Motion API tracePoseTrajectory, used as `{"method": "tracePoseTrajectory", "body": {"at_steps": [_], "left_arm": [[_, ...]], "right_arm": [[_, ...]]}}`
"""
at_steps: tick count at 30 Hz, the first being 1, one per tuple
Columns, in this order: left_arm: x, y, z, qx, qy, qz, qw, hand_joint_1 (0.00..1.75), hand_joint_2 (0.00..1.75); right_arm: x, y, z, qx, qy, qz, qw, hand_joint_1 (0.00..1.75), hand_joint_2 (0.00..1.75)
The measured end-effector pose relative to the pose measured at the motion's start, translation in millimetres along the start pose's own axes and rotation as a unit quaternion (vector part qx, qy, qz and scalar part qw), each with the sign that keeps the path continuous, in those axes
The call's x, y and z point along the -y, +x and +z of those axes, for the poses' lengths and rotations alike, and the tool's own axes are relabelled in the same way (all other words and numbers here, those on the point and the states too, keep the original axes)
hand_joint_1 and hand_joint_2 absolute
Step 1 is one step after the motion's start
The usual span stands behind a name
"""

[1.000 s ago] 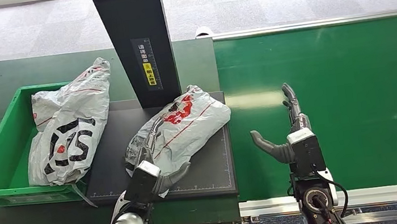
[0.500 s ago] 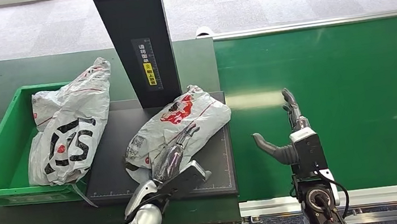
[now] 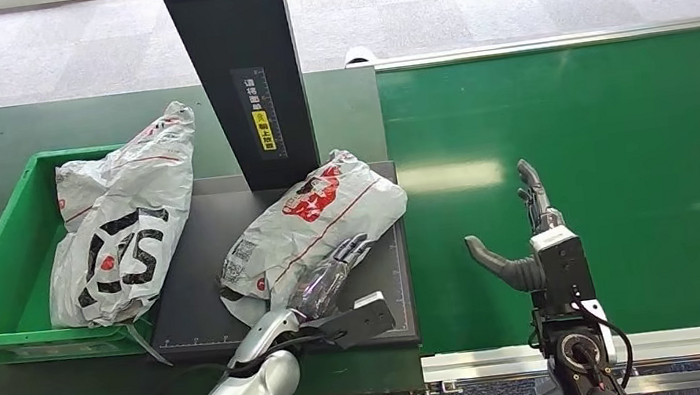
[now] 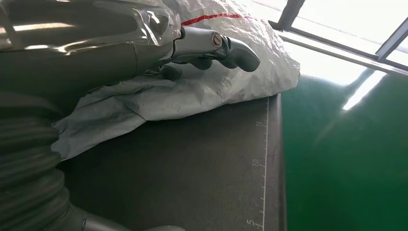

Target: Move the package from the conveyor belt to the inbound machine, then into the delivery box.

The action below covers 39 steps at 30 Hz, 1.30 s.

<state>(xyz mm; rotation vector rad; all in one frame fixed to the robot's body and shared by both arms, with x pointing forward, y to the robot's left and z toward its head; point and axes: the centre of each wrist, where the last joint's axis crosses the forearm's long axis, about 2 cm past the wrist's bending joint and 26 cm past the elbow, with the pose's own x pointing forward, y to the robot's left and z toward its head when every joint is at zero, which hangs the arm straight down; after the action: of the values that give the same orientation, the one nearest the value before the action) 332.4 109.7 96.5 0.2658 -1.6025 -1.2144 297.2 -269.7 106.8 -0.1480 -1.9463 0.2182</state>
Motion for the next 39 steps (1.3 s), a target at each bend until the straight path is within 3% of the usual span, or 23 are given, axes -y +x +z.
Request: {"method": "tracePoseTrajectory", "body": {"at_steps": [4, 5, 8, 9, 10, 24, 31, 37, 39], "left_arm": [[-0.6, -2.4, -2.0, -0.012, -0.007, -0.016, 1.0, 0.07, 1.75], [-0.3, -2.8, -2.5, -0.015, -0.007, -0.022, 1.0, 0.27, 1.75], [-0.4, -3.6, -3.9, -0.024, 0.0, -0.043, 0.999, 1.47, 1.75], [-0.7, -4.0, -4.1, -0.027, 0.005, -0.05, 0.998, 1.7, 1.75], [-0.9, -4.4, -4.3, -0.03, 0.01, -0.055, 0.998, 1.73, 1.75], [-20.1, -9.8, -4.0, -0.023, 0.13, -0.035, 0.991, 1.75, 1.75], [-31.0, -11.7, 5.5, 0.016, 0.269, 0.009, 0.963, 1.75, 1.75], [-39.1, -12.1, 14.2, 0.037, 0.34, 0.026, 0.939, 1.75, 1.75], [-43.3, -12.1, 16.7, 0.052, 0.371, 0.025, 0.927, 0.87, 1.75]], "right_arm": [[-1.8, 0.6, -0.4, -0.002, 0.006, 0.007, 1.0, 0.0, 1.75], [-3.2, 1.2, -0.8, -0.003, 0.009, 0.009, 1.0, 0.0, 1.75], [-7.2, 3.8, -5.6, 0.0, 0.014, 0.01, 1.0, 0.0, 1.75], [-7.7, 4.8, -8.1, 0.002, 0.013, 0.01, 1.0, 0.0, 1.75], [-7.8, 5.6, -10.7, 0.003, 0.013, 0.009, 1.0, 0.0, 1.75], [-6.2, 8.0, -24.8, 0.006, 0.019, 0.003, 1.0, 0.0, 1.75], [-12.0, 10.2, -32.2, 0.005, 0.018, -0.007, 1.0, 0.0, 1.75], [-17.4, 10.7, -32.3, 0.003, 0.018, -0.013, 1.0, 0.0, 1.75], [-18.3, 10.9, -32.5, 0.003, 0.018, -0.014, 1.0, 0.0, 1.75]]}}
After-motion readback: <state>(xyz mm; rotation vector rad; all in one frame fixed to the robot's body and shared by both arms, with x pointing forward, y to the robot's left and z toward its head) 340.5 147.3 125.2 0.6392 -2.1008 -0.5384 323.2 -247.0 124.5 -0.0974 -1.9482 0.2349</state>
